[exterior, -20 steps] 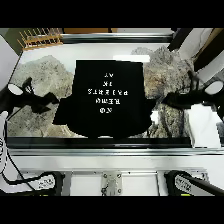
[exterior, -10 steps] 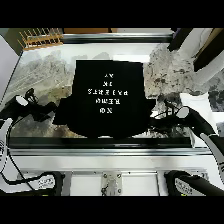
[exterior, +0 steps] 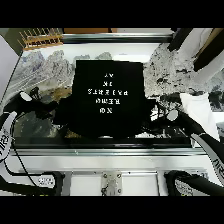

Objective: Fold the clothes and pants, and hang the long-sleeved shirts on hangers.

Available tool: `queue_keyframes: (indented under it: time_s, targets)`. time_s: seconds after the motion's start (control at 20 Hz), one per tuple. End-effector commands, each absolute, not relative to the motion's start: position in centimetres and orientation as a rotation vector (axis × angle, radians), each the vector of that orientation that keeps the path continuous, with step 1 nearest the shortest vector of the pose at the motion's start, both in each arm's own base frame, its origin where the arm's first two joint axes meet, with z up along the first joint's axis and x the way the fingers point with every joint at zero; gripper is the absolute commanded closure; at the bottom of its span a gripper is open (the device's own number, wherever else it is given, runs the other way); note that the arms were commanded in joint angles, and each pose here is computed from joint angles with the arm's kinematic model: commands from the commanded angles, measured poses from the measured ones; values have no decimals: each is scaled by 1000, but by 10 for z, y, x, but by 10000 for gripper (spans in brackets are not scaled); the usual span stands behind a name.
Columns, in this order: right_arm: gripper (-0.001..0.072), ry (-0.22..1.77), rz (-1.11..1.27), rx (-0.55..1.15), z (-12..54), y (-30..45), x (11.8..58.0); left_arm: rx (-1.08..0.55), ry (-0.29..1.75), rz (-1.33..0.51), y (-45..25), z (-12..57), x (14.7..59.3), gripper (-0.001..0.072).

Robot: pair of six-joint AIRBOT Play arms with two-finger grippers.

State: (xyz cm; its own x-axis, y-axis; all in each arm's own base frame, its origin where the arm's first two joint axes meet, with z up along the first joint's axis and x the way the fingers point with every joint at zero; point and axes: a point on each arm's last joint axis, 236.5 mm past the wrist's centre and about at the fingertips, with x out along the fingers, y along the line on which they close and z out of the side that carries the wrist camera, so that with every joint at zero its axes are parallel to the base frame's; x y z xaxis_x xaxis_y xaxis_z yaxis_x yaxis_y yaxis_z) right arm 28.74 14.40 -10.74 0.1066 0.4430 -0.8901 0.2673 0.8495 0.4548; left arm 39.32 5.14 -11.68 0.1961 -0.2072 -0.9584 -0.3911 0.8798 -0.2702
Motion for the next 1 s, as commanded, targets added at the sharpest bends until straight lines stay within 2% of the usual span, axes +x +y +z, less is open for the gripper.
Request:
queue_keyframes:
  time_s: [0.0,0.05,0.1,0.15,0.2,0.25,0.3,0.35,0.5,0.65,0.8,0.95]
  targets:
    - [224,1456,145,645,-112,161,296,-504,1422,113,40,-128,393,25]
    - [224,1446,145,647,-112,163,299,-502,1422,111,39,-128,393,39]
    - [225,1432,141,648,-113,162,302,-502,1422,110,39,-128,393,233]
    - [236,1418,137,658,-112,163,305,-502,1428,109,38,-128,392,461]
    - [412,1402,134,679,-110,164,309,-504,1436,106,37,-128,390,645]
    - [582,1386,131,694,-108,165,314,-504,1449,101,36,-127,387,700]
    - [658,1365,129,693,-107,164,319,-497,1462,87,34,-123,383,700]
    - [698,1346,128,683,-104,161,325,-486,1470,70,32,-117,379,700]
    - [699,1304,129,558,-79,128,355,-442,1472,4,21,-75,355,700]
    - [699,1207,58,401,-21,57,403,-380,1576,-110,-21,-47,286,700]
    - [699,1054,-18,366,45,3,442,-353,1660,-352,-104,-30,212,700]
    - [699,991,-36,372,70,-11,454,-371,1605,-672,-202,-7,160,700]
